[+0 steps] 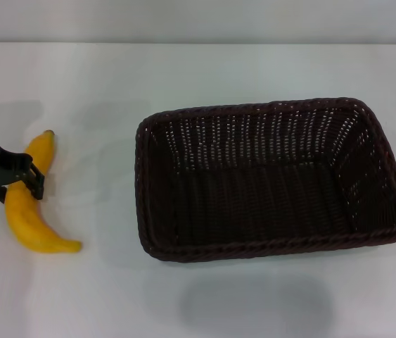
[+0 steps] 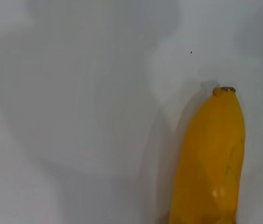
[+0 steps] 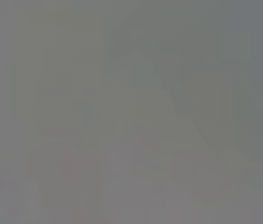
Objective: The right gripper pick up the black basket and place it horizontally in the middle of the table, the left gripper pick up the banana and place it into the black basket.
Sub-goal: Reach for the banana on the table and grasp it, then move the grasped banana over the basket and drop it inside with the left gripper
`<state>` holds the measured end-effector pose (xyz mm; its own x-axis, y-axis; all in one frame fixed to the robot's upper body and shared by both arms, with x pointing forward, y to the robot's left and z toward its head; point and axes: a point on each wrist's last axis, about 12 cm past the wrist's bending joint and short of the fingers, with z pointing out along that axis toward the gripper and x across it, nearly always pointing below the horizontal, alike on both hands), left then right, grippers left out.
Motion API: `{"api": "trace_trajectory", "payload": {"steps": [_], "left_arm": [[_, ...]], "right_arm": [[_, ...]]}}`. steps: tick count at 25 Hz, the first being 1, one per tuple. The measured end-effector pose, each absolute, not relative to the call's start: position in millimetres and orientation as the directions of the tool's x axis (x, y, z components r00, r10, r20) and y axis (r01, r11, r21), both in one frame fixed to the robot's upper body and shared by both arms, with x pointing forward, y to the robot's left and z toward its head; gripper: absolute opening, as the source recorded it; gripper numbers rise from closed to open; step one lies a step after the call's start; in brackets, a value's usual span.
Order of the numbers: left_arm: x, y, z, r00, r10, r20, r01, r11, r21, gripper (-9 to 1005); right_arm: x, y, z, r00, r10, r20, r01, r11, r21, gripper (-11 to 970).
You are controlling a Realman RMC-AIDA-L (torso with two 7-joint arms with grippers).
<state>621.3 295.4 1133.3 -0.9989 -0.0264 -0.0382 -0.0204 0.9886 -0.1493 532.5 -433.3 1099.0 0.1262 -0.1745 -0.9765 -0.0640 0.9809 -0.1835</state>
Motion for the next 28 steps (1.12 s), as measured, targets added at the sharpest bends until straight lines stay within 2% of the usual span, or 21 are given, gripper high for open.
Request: {"api": "trace_trajectory", "payload": {"steps": [5,10,15,20,23,28], "left_arm": [[626,295,1136,-0.997,-0.022,-0.073,-0.011,0.988,-0.153,538],[634,289,1167,-0.986,0.020,-0.166,0.058,0.972,-0.229,499],[631,277,1226,-0.941,0.187,-0.283,0.272,0.914,-0.299,500],[626,247,1269,-0.834,0.392,-0.388,0.530,0.766,-0.365,500],[629,217,1271,-0.776,0.466,-0.426,0.620,0.689,-0.376,499],[639,163,1264,-0.693,0.535,-0.483,0.710,0.622,-0.331,499]], "right_arm": [[533,-433,1099,0.125,-0.175,-0.977,-0.063,0.981,-0.184,673],[532,-435,1099,0.125,-0.174,-0.977,-0.057,0.982,-0.182,673],[532,-435,1099,0.126,-0.168,-0.978,-0.053,0.983,-0.176,672],[531,-435,1100,0.133,-0.163,-0.978,-0.058,0.983,-0.172,672],[530,-432,1099,0.145,-0.151,-0.978,-0.067,0.984,-0.162,672],[530,-430,1098,0.153,-0.141,-0.978,-0.073,0.986,-0.153,672]]}}
